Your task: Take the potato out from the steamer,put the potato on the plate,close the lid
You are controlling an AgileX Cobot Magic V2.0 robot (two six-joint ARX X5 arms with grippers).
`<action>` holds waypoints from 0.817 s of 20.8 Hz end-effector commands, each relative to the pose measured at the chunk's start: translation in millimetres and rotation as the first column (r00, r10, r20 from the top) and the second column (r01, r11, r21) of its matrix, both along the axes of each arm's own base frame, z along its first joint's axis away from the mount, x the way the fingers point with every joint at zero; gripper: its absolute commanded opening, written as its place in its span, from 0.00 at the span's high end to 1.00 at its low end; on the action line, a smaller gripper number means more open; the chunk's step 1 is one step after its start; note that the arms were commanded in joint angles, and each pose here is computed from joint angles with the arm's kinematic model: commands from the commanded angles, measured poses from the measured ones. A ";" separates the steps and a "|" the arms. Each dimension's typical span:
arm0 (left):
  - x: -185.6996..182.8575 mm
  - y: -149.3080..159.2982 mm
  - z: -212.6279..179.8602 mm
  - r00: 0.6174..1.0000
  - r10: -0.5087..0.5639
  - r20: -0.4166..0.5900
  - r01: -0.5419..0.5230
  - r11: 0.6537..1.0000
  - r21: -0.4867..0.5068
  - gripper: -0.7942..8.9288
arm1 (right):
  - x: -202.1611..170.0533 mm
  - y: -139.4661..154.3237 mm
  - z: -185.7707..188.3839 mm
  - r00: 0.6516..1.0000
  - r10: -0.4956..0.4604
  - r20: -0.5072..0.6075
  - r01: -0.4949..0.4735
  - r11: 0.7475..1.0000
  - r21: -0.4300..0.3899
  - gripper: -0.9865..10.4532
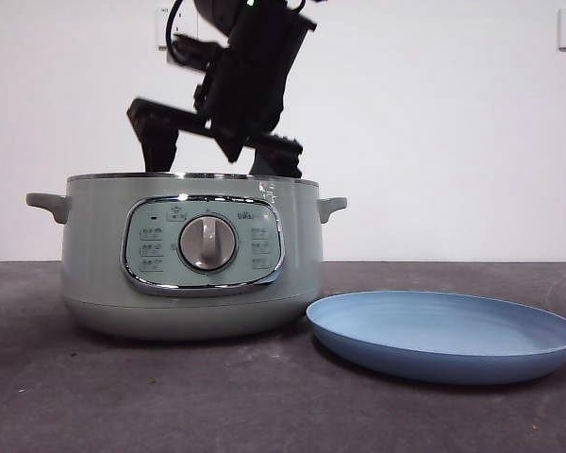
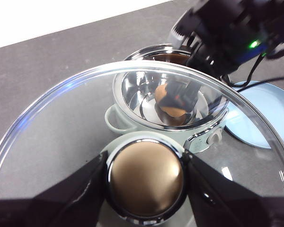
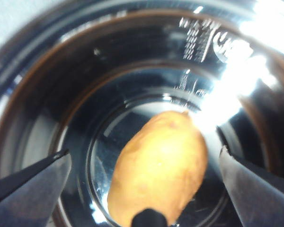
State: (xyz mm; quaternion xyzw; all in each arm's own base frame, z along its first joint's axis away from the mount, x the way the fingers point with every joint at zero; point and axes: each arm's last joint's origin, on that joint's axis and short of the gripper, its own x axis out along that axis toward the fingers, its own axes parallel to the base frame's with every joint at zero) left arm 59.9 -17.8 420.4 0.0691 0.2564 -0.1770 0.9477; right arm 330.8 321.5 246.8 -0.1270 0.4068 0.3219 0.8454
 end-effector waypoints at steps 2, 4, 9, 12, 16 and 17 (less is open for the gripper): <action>-3.2 0.8 7.2 0.998 0.000 0.060 0.001 1.000 -0.025 0.93 | 4.3 5.1 -16.8 1.000 -0.008 -0.001 0.008 0.999 -0.037 0.39; -3.2 0.8 7.2 0.998 0.000 0.060 0.001 1.000 -0.025 0.93 | 4.6 5.4 -18.7 1.000 -0.008 -0.004 0.008 0.999 -0.040 0.39; -3.2 0.7 7.2 0.998 0.000 0.060 0.002 1.000 -0.025 0.93 | 4.0 5.4 -24.8 0.999 -0.010 -0.031 0.008 0.998 -0.061 0.59; -3.2 0.7 7.2 0.998 -0.001 0.060 0.002 1.000 -0.025 0.93 | 3.1 4.9 -26.2 0.999 -0.007 -0.045 0.004 0.998 -0.069 0.75; -3.1 0.7 7.2 0.998 0.000 0.060 0.002 1.000 -0.025 0.93 | 3.1 4.9 -24.4 0.999 -0.007 -0.040 0.004 0.998 -0.063 0.93; -3.1 0.7 7.2 0.998 0.000 0.060 0.002 1.000 -0.025 0.93 | 2.7 4.3 -21.5 0.999 -0.007 -0.034 0.005 0.998 -0.059 0.93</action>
